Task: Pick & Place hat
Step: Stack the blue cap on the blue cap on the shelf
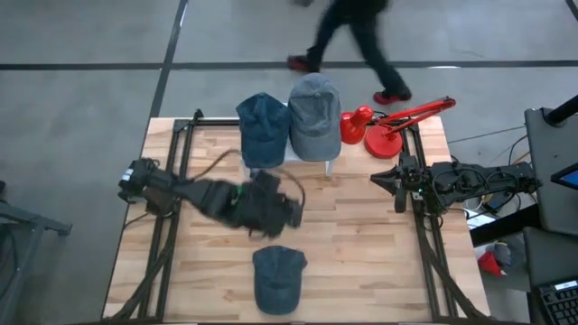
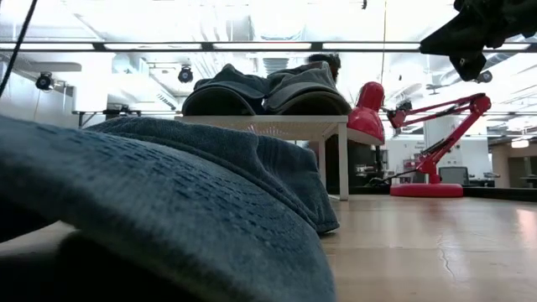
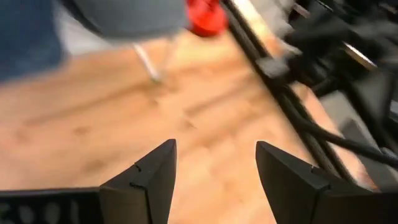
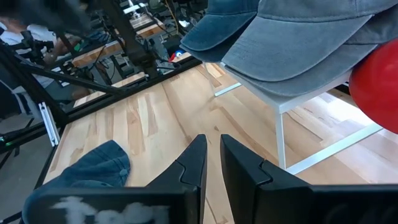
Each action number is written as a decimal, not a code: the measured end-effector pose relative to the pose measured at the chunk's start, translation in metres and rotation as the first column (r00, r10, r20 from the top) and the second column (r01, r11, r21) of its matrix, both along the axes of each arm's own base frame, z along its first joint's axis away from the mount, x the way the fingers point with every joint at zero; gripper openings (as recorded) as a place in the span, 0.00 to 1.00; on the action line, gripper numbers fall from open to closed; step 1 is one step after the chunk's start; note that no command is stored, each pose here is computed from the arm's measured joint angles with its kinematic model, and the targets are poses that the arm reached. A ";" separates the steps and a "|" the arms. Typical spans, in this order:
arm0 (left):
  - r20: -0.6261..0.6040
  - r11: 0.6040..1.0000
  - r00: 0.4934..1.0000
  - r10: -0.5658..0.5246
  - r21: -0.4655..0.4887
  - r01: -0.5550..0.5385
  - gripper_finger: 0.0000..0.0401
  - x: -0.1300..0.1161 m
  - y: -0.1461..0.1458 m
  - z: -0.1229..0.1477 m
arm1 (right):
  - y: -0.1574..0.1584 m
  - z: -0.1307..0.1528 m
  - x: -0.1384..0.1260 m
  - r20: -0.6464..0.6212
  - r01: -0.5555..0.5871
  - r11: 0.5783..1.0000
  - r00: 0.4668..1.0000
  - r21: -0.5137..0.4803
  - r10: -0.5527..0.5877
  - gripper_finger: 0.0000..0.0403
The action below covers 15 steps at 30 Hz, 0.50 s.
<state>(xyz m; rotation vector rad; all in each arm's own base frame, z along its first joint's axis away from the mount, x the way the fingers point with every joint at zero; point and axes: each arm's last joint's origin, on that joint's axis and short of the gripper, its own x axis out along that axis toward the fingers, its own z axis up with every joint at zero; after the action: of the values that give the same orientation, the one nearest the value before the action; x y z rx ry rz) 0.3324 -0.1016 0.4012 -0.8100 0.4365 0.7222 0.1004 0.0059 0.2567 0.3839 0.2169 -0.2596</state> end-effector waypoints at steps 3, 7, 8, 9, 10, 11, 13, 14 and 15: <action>0.056 0.997 0.996 -0.064 -0.028 0.065 0.52 0.000 -0.027 -0.006 | 0.000 0.000 0.000 0.000 0.000 1.000 1.000 0.000 0.000 0.11; 0.102 0.983 0.988 -0.116 -0.128 0.128 0.52 0.000 -0.052 -0.025 | 0.000 0.000 0.000 0.000 0.000 1.000 1.000 0.000 0.000 0.11; 0.105 0.977 0.988 -0.116 -0.169 0.133 0.52 0.000 -0.057 -0.030 | 0.000 0.000 0.000 0.000 0.000 1.000 1.000 0.000 0.000 0.11; 0.109 0.968 0.988 -0.114 -0.212 0.135 0.52 0.000 -0.061 -0.036 | 0.000 0.000 0.000 0.000 0.000 1.000 1.000 0.000 0.000 0.11; 0.109 0.956 0.988 -0.109 -0.260 0.134 0.52 0.000 -0.065 -0.042 | 0.000 0.000 0.000 0.000 0.000 1.000 1.000 0.000 0.000 0.11; 0.102 0.941 0.989 -0.109 -0.309 0.136 0.52 0.000 -0.068 -0.049 | 0.000 0.000 0.000 0.000 0.000 1.000 1.000 0.000 0.000 0.11; 0.079 0.906 0.991 -0.110 -0.403 0.133 0.52 0.000 -0.072 -0.065 | 0.000 0.000 0.000 0.001 0.000 1.000 1.000 0.000 0.000 0.11; 0.068 0.887 0.992 -0.105 -0.444 0.124 0.52 0.001 -0.074 -0.072 | 0.000 0.000 0.000 0.000 0.000 1.000 1.000 0.000 0.000 0.11; 0.059 0.870 0.994 -0.094 -0.481 0.111 0.52 0.000 -0.076 -0.079 | 0.000 0.000 0.000 0.001 0.000 1.000 1.000 0.000 0.000 0.11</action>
<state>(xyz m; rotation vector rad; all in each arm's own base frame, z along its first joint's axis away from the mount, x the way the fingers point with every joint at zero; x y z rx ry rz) 0.3327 -0.1775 0.3225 -1.2599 0.6398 0.5005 0.1004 0.0059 0.2568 0.3841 0.2162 -0.2594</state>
